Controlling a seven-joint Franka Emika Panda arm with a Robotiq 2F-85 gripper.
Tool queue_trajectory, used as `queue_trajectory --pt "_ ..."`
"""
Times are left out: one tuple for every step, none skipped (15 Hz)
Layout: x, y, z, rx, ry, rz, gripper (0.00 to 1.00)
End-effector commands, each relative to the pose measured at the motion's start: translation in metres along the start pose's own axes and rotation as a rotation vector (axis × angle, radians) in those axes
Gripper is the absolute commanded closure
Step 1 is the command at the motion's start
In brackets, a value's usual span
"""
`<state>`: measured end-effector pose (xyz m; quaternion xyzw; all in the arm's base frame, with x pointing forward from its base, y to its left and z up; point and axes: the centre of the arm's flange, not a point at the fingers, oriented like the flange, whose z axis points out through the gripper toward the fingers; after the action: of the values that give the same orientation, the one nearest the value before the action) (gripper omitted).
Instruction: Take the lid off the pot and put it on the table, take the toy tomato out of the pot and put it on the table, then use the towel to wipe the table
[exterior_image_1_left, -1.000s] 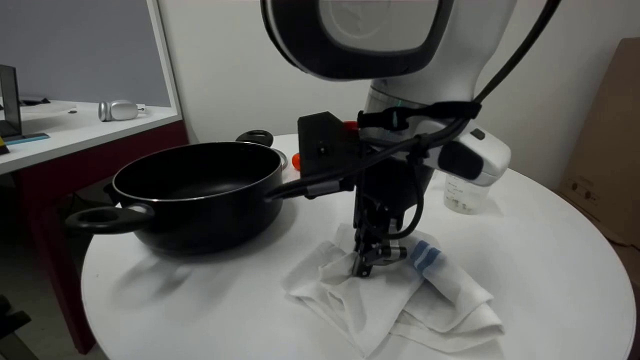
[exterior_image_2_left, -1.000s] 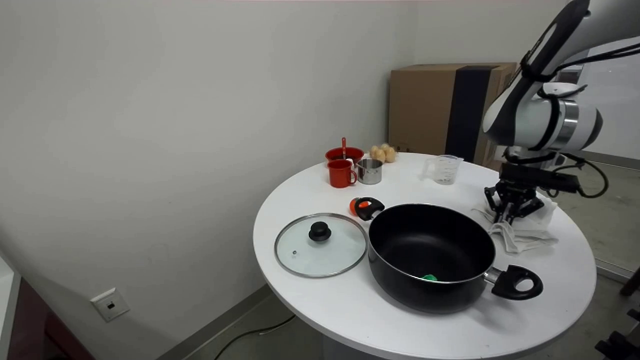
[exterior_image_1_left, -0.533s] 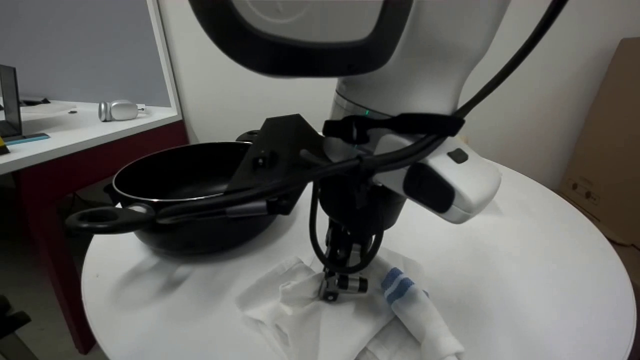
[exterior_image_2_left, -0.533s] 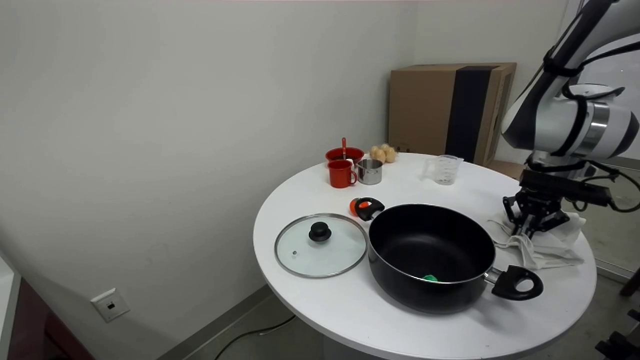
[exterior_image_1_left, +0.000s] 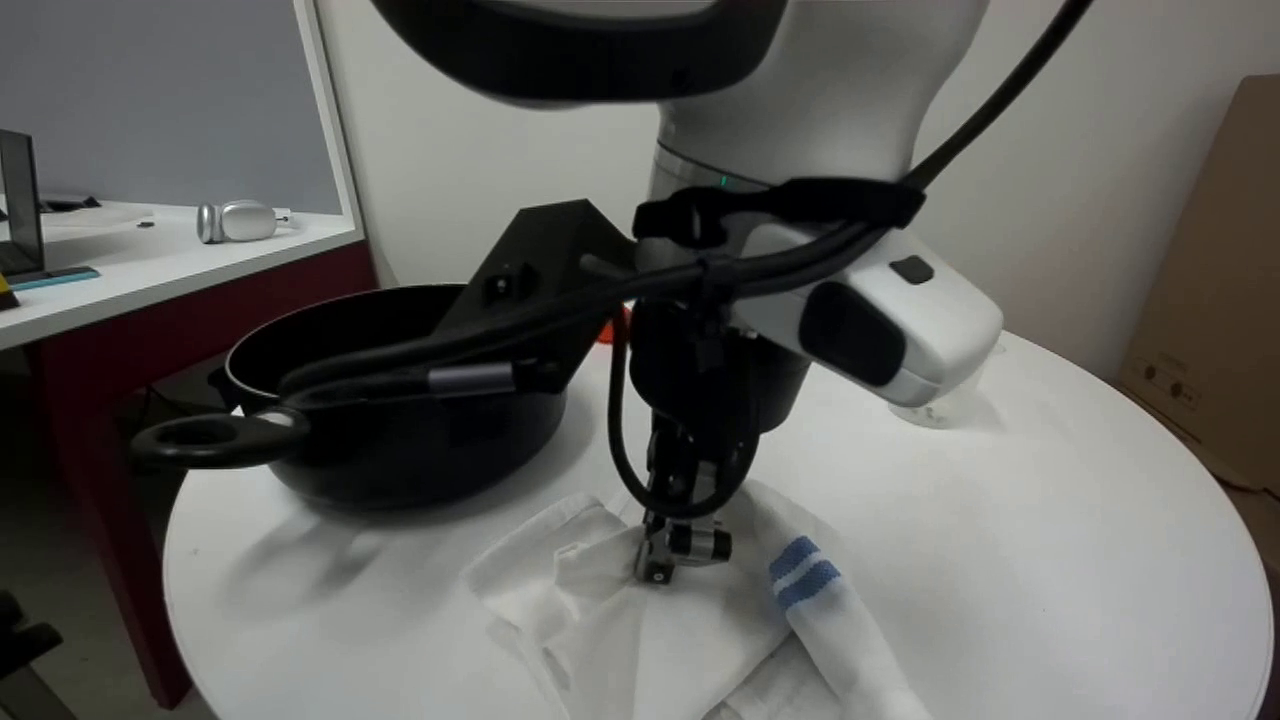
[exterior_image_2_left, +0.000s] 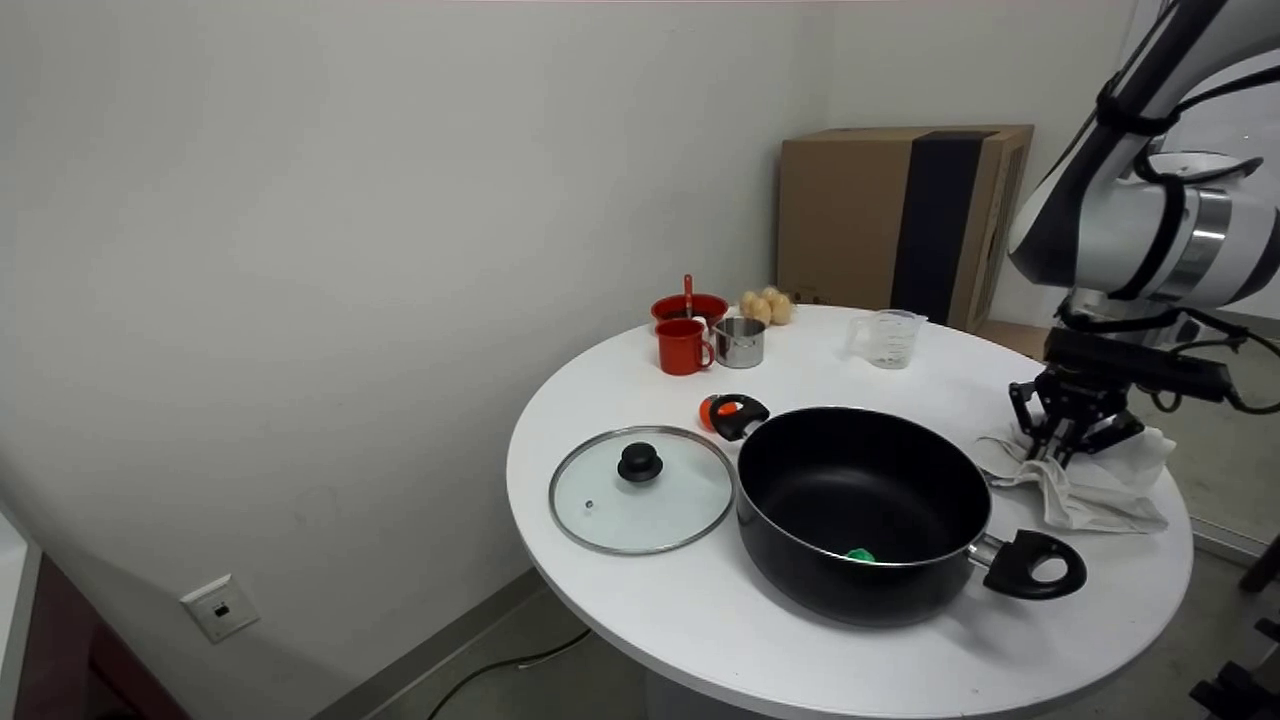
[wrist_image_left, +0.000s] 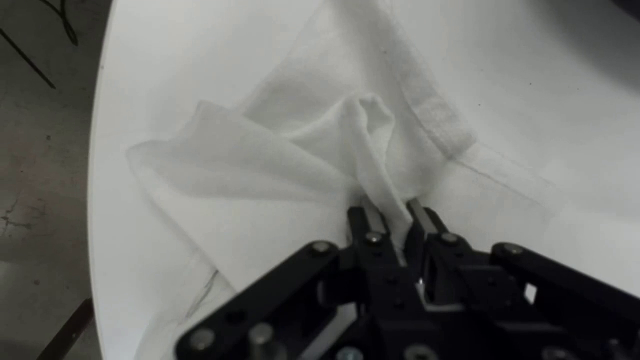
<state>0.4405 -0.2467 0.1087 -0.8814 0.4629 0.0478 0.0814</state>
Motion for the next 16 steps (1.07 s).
queue_trajectory --pt "0.012 0.017 -0.012 -0.010 0.016 0.028 0.96" --pt "0.015 0.020 -0.012 -0.013 0.016 0.036 0.96" --pt "0.017 0.023 -0.012 -0.016 0.017 0.040 0.96" --pt "0.018 0.024 -0.013 -0.016 0.018 0.043 0.96" --pt "0.019 0.023 -0.013 -0.015 0.019 0.045 0.96" --pt "0.021 0.020 -0.014 -0.013 0.019 0.038 0.61" --pt "0.021 0.017 -0.015 -0.009 0.018 0.033 0.60" --pt "0.021 0.013 -0.016 -0.007 0.018 0.024 0.53" --pt "0.020 0.010 -0.017 -0.006 0.020 0.016 0.46" --pt "0.020 0.006 -0.018 -0.001 0.023 0.009 0.38" --pt "0.019 0.003 -0.020 0.003 0.026 0.002 0.32" --pt "0.018 0.000 -0.021 0.006 0.030 -0.004 0.24" --pt "0.016 -0.001 -0.023 0.011 0.032 -0.009 0.17" --pt "0.014 -0.003 -0.025 0.013 0.036 -0.012 0.11" --pt "0.013 -0.003 -0.027 0.017 0.037 -0.015 0.03" --pt "0.011 -0.001 -0.028 0.017 0.037 -0.013 0.00"
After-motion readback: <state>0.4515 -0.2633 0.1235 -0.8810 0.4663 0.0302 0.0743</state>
